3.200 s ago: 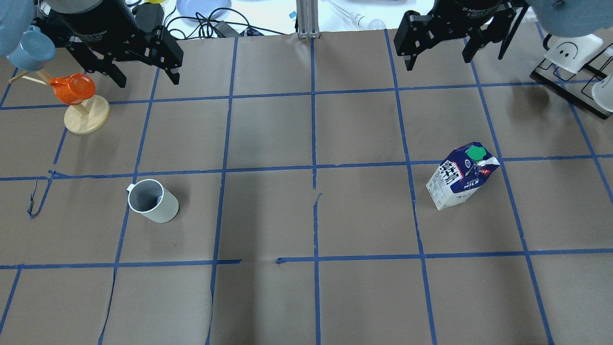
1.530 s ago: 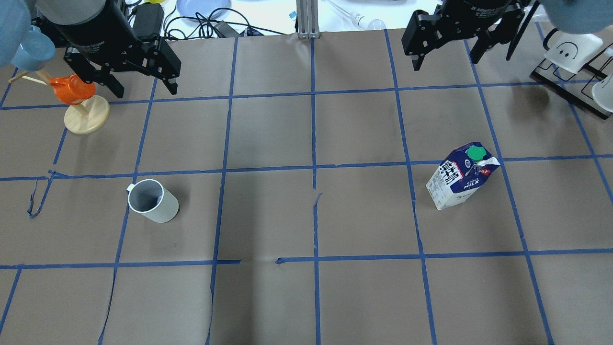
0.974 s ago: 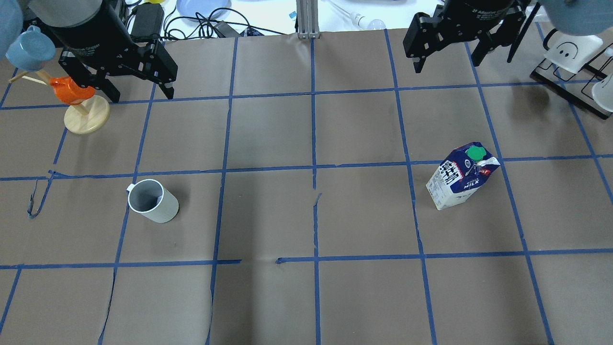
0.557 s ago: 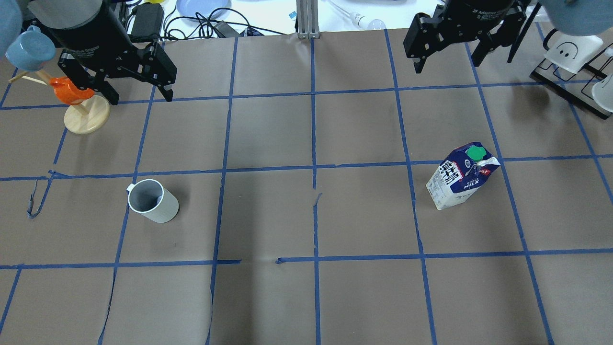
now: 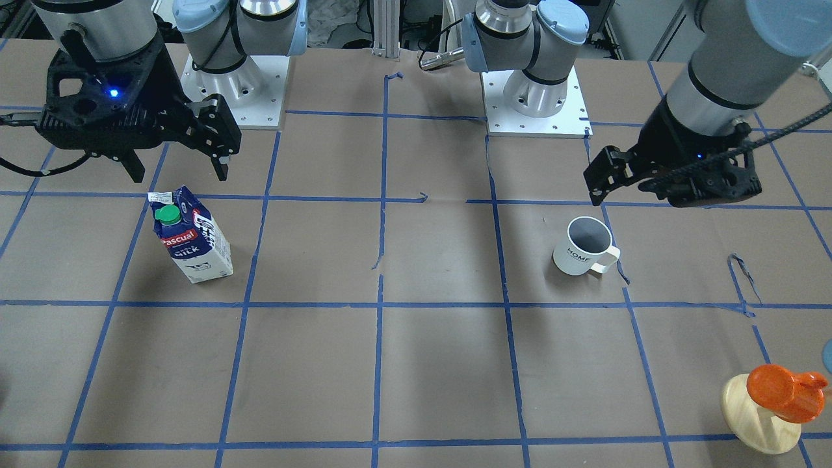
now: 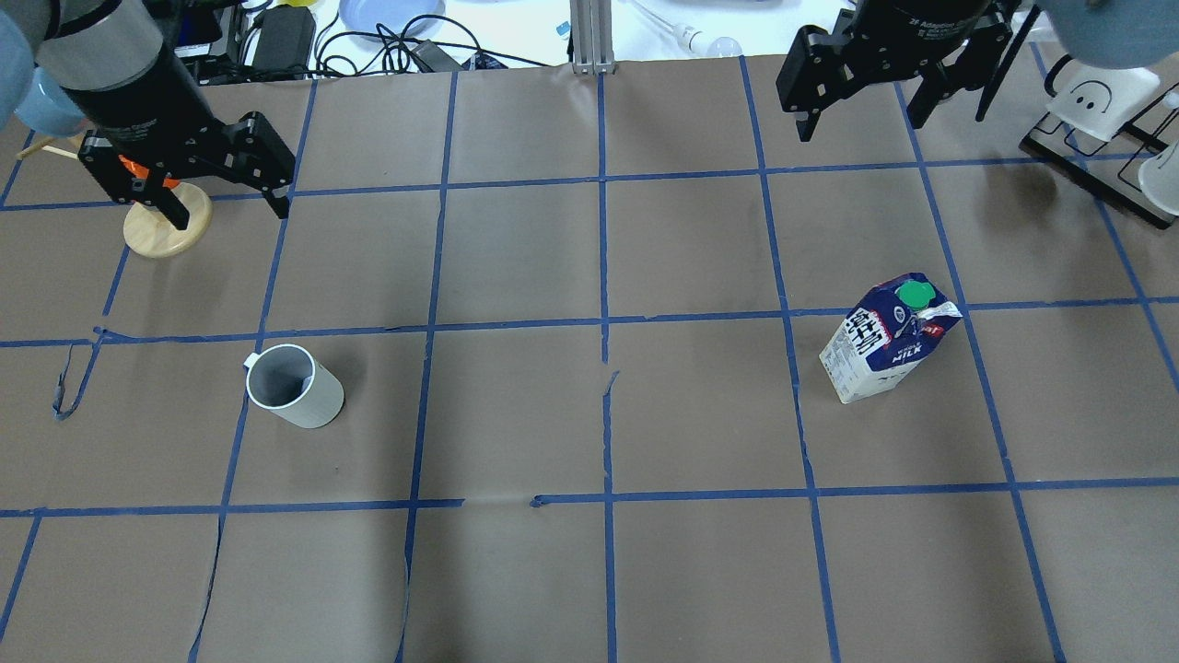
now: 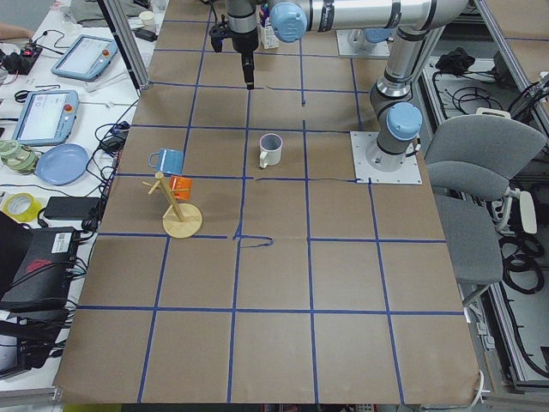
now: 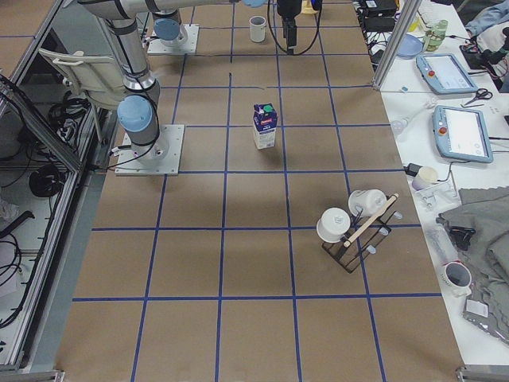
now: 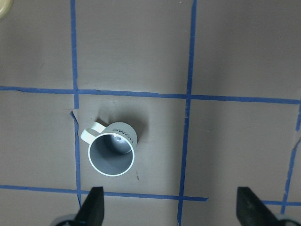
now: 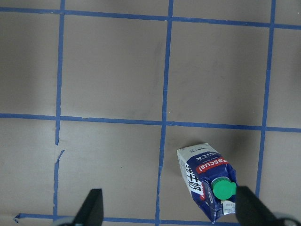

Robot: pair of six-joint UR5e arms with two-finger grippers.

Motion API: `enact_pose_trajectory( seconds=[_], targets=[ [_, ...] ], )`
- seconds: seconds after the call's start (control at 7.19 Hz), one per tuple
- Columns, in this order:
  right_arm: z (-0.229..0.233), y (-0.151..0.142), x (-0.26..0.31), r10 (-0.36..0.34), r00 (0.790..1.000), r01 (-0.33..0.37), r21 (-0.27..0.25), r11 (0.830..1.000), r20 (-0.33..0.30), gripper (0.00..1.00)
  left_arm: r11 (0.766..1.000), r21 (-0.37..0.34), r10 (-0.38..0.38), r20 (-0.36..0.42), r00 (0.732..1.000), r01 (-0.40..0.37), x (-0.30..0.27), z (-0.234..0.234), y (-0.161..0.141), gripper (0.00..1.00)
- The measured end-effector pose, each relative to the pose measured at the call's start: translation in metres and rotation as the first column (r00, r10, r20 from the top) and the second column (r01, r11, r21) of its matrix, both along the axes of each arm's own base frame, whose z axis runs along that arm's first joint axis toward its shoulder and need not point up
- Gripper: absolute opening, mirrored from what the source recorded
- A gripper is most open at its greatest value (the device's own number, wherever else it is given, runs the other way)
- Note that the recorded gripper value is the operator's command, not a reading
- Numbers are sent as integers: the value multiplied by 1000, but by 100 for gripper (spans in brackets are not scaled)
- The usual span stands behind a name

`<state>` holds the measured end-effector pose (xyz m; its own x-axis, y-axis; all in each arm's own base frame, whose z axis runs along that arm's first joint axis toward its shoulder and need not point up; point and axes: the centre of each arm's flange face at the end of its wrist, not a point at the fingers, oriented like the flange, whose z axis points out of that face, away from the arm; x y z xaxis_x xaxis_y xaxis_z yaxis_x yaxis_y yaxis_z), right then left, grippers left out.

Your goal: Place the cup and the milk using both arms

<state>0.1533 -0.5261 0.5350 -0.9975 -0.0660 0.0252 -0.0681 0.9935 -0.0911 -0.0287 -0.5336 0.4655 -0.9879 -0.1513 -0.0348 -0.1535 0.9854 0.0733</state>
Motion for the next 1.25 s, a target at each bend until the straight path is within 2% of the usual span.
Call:
enact_pose_trajectory(
  seconds=[0.28, 0.56, 0.83, 1.25],
  targets=[
    [-2, 0, 0, 1, 1000, -1, 5, 1000, 0, 100, 995, 40, 89, -8, 996, -89, 46, -37, 6, 100],
    [-3, 0, 0, -1, 1000, 1, 7, 1000, 0, 100, 989, 59, 139, -13, 990, -138, 71, -88, 17, 100],
    [-4, 0, 0, -1, 1000, 1, 9, 1000, 0, 100, 982, 99, 163, -20, 986, -161, 78, -144, 35, 100],
    [-11, -1, -5, -1, 1000, 1, 24, 1000, -3, 100, 965, 188, 192, -36, 981, -182, 90, -191, 49, 100]
  ],
)
